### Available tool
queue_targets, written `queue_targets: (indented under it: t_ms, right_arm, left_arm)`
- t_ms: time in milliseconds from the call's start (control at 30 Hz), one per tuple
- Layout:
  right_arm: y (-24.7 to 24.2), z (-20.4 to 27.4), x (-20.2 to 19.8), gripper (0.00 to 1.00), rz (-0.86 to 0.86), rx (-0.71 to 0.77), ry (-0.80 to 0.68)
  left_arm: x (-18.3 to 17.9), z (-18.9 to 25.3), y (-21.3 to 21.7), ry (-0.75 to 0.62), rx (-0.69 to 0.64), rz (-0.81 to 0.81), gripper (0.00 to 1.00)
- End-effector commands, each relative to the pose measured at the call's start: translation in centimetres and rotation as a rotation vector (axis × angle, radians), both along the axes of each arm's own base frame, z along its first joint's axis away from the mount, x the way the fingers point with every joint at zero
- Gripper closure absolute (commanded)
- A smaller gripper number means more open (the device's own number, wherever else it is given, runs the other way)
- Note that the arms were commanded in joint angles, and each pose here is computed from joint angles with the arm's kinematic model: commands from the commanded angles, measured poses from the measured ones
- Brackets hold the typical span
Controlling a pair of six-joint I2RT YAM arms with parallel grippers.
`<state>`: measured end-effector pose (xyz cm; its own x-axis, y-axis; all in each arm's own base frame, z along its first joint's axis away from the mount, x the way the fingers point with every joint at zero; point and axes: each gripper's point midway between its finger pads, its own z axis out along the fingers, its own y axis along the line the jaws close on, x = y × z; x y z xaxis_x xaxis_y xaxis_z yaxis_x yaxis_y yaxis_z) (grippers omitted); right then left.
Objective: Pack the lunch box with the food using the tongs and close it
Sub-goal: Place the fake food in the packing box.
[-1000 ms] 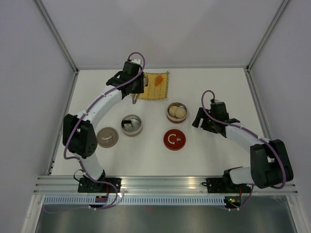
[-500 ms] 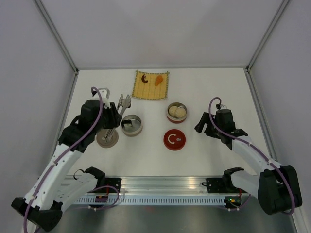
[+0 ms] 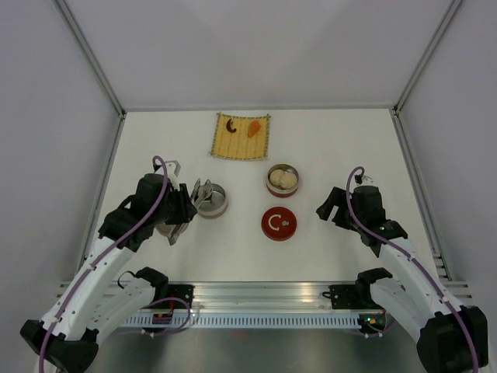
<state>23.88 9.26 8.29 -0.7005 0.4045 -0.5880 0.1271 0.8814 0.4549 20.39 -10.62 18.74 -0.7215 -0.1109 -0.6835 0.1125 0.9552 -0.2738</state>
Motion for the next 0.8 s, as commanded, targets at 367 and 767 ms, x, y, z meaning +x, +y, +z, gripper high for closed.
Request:
queue_targets:
  t_ms: [367,767]
  right_arm:
    - [-0.1,-1.0,-0.2,0.1,-0.014,0.007,0.033]
    - [-0.2,-1.7,-0.5,0.1,-0.018,-0.002,0.046]
  left_arm:
    - [0.1,-2.2,-0.9,0.041,-0.076,0.05,0.73]
    - [0.5,-3.1,-0.8,0.065,-0.036,0.043,0.73]
